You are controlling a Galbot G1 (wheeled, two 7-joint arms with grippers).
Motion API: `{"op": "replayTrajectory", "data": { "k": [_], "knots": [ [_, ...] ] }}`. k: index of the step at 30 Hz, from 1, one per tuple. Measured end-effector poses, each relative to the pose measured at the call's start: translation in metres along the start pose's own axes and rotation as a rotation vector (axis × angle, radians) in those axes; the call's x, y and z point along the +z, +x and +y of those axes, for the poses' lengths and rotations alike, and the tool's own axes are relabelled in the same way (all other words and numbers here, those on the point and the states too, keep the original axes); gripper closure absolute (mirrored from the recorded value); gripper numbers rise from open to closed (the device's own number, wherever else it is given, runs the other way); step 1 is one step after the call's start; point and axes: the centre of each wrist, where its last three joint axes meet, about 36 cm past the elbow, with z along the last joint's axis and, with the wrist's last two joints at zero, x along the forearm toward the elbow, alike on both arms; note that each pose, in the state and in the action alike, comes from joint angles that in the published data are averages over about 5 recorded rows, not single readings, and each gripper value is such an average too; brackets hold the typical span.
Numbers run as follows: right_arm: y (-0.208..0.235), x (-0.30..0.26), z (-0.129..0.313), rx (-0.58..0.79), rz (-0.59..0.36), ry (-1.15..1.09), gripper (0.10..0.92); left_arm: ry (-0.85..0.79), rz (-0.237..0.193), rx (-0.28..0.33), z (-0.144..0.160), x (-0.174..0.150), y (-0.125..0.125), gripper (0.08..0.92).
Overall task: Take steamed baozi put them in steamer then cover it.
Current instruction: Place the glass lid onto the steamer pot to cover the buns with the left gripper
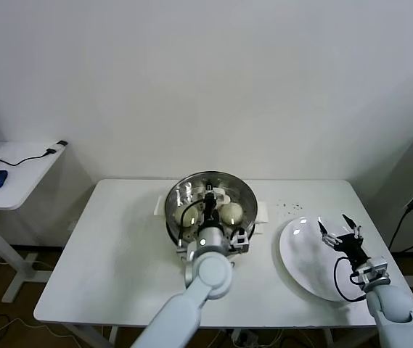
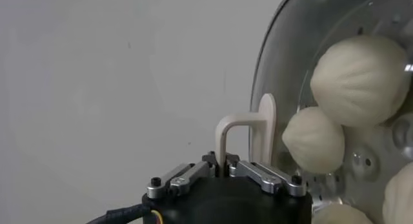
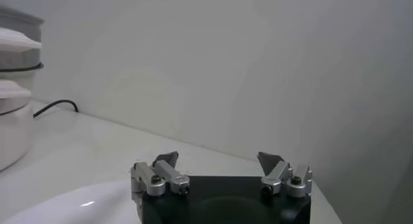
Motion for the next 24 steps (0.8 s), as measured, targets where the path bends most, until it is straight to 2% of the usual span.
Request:
{"op": "replayTrajectory", "data": {
  "k": [13,16,24],
  "knots": [
    [0.001,0.000,-0.001,0.002,-0.004,-0.005,0.200,-0.006,0.001,0.004,-0.006,0.003,0.001,0.843],
    [0.001,0.000,-0.002,0.004,-0.004,-0.005,0.200,-0.010,-0.002,0.011,-0.006,0.005,0.003,0.790],
    [0.003,0.001,-0.006,0.010,-0.002,-0.005,0.200,-0.012,-0.006,0.015,0.000,0.019,0.012,0.559]
  ]
}}
